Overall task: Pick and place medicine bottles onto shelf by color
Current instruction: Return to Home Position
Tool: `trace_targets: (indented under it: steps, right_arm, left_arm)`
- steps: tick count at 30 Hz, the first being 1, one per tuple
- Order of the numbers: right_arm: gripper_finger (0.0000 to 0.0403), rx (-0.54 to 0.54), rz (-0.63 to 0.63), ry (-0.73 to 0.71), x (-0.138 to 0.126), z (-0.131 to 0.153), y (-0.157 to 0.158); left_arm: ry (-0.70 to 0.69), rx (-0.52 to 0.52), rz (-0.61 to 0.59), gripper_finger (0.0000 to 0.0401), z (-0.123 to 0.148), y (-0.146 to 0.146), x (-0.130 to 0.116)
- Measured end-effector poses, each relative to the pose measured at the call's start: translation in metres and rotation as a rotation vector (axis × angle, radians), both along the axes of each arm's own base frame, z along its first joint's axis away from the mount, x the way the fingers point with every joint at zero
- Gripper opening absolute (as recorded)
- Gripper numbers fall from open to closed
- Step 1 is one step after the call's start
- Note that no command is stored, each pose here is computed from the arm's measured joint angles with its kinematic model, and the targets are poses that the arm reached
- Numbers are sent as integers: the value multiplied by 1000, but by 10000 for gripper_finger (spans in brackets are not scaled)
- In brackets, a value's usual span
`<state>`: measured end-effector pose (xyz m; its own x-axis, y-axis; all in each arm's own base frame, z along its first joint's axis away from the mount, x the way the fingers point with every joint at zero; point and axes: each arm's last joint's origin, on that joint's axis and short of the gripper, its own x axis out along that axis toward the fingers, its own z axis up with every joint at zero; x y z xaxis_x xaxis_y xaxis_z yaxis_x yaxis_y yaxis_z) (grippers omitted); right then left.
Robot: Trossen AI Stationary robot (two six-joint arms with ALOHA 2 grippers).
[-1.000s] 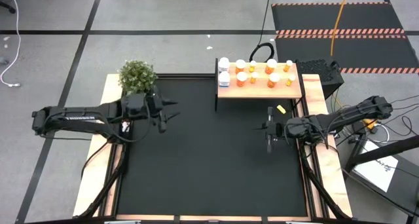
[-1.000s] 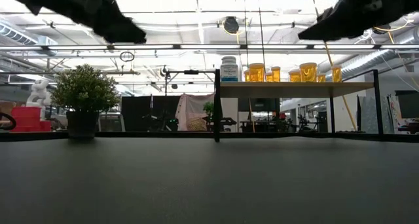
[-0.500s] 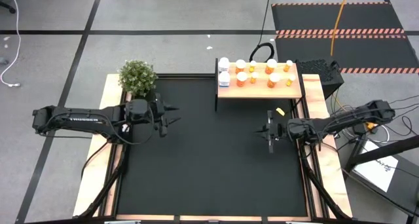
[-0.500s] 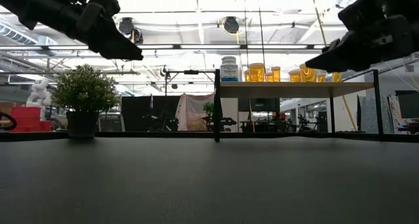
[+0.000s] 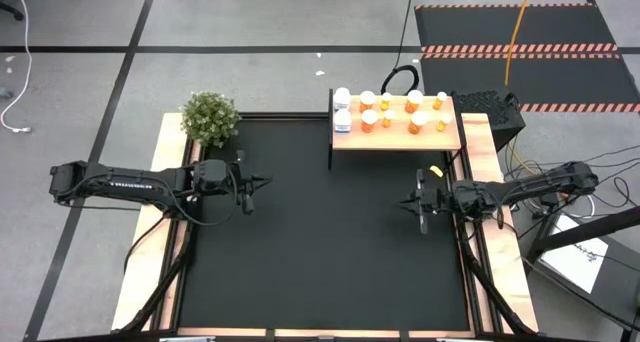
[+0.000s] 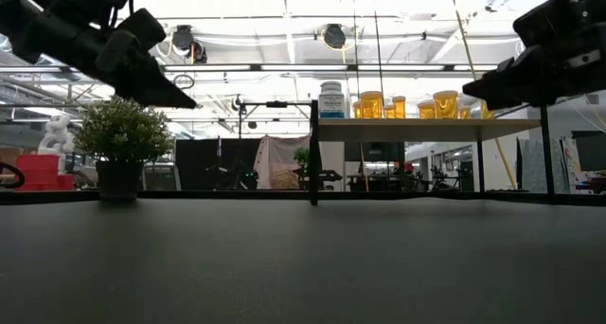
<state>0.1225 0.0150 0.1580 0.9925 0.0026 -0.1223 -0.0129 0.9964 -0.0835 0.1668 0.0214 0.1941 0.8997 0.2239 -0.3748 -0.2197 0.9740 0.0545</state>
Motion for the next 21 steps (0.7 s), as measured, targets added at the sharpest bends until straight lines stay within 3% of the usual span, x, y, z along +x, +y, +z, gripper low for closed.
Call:
trace_targets:
  steps: [10, 21]
  right_arm:
    - [0, -5, 1, -9, -10, 1, -1]
    - [0, -89, 9, -90, -19, 8, -3]
  left_arm:
    - [-92, -3, 17, 4, -10, -2, -19]
    - [-180, 8, 7, 4, -25, -4, -42]
